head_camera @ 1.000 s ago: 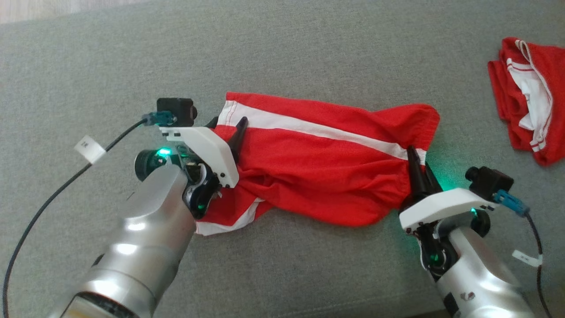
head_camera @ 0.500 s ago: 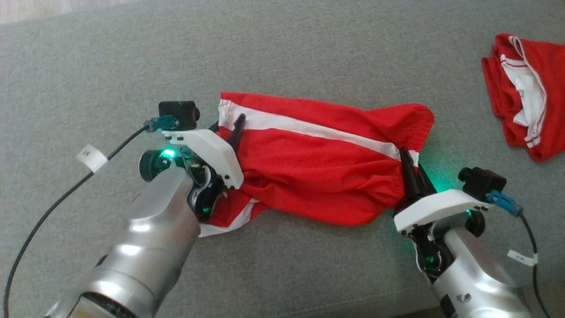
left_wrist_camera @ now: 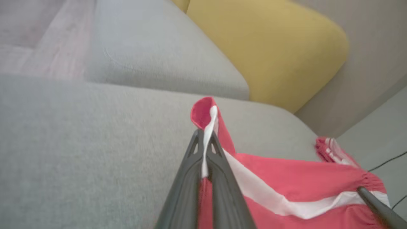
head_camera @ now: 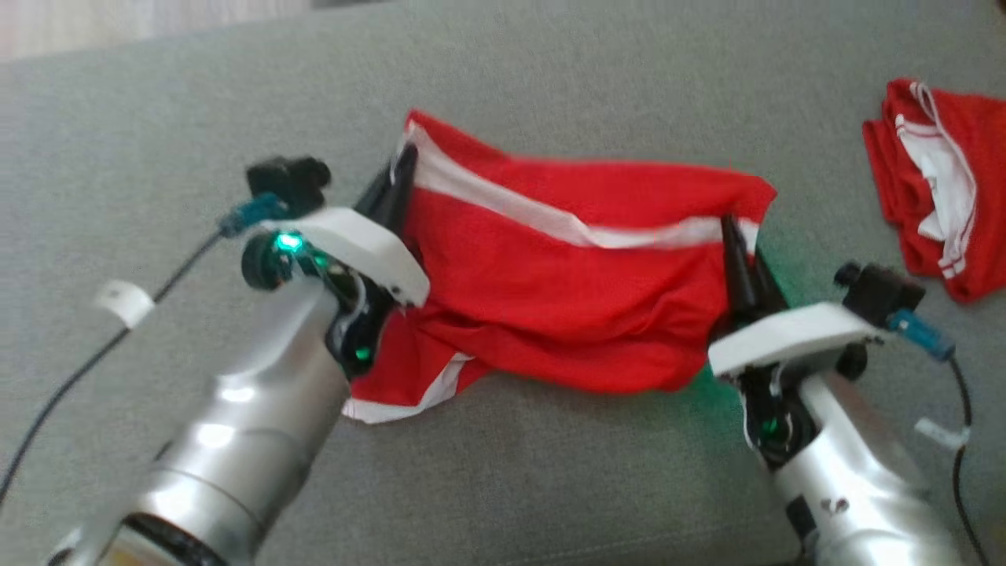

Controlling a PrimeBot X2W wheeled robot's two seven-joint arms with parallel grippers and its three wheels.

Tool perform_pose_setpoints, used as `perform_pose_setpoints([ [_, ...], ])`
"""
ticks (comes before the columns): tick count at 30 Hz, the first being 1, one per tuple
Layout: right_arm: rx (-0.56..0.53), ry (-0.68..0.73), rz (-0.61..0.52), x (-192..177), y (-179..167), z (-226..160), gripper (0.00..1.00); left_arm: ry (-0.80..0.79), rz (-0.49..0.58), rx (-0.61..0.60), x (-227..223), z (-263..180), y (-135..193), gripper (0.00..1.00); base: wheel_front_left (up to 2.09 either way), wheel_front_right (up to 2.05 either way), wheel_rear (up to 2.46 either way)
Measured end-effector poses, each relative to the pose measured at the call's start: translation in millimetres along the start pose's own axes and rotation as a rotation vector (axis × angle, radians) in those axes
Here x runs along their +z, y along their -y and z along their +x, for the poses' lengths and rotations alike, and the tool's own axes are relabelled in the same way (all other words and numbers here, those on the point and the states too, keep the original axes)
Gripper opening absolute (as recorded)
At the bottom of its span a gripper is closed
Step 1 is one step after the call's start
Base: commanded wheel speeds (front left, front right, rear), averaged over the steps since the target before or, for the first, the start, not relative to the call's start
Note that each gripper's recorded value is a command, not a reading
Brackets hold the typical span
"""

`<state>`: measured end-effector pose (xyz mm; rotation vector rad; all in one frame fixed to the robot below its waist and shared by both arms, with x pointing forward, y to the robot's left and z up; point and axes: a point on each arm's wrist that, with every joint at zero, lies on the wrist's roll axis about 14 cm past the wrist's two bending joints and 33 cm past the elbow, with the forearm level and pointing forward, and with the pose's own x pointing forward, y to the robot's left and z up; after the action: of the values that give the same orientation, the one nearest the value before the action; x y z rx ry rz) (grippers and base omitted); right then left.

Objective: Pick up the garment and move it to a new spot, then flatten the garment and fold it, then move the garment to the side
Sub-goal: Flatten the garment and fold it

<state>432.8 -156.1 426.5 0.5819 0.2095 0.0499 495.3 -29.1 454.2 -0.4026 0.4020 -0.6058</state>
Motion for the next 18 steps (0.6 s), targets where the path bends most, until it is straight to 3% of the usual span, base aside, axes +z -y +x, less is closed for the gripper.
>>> perform_pose_setpoints([
  [2,0.03,0.03,-0.002,11.1,-9.7,2.6,0.0,0.041,0.0,-0.01,14.7,-2.6,3.2,0.0,0.0,0.0,0.0],
  [9,0.232,0.243,-0.059,100.6,-73.8,1.6,0.0,0.287,0.076,-0.055,116.6,-44.7,22.3,0.0,0.0,0.0,0.0],
  [14,0.354,0.31,-0.073,130.9,-113.6,-17.2,0.0,0.399,0.124,-0.065,162.2,-88.2,35.3,0.0,0.0,0.0,0.0],
  [18,0.46,0.322,-0.109,157.0,-150.2,-16.9,0.0,0.476,0.1,-0.056,190.4,-117.9,35.7,0.0,0.0,0.0,0.0],
])
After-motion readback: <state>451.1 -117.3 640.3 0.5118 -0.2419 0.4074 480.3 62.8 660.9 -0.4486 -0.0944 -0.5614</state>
